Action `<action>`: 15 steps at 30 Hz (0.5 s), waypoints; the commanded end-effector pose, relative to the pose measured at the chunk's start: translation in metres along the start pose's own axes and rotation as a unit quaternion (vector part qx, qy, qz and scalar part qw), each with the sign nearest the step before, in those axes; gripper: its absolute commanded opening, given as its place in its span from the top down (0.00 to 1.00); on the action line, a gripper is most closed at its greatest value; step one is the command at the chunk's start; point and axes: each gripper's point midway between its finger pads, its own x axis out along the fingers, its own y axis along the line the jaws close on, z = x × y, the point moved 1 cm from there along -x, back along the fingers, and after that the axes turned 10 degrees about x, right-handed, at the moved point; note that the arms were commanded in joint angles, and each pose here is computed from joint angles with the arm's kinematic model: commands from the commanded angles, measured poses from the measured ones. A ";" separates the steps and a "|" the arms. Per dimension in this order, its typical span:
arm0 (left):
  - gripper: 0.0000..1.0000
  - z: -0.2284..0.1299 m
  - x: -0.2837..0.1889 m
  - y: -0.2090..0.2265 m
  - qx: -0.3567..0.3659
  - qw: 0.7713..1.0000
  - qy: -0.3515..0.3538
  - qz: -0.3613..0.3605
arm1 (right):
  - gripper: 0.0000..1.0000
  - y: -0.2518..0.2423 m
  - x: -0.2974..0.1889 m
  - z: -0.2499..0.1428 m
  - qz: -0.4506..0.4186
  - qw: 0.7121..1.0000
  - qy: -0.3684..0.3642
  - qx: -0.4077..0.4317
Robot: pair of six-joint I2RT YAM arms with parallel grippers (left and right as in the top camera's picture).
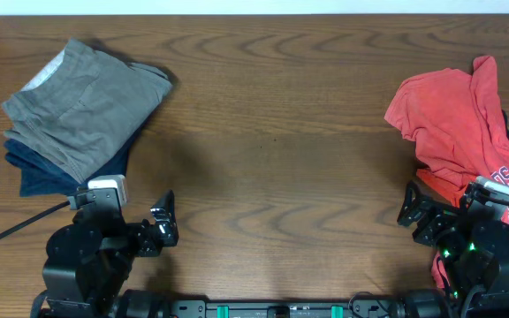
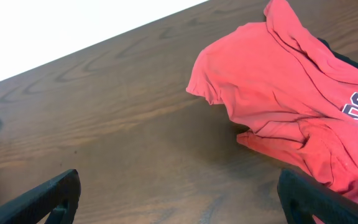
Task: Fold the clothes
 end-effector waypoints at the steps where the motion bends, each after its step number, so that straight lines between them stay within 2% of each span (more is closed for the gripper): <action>1: 0.02 0.000 0.001 0.003 0.007 1.000 -0.001 0.009 | 0.01 -0.003 0.001 -0.002 -0.006 1.000 0.000 0.004; 15: 0.02 0.000 0.001 0.003 0.007 1.000 -0.001 0.009 | 0.01 -0.003 0.001 -0.003 -0.007 1.000 0.003 0.004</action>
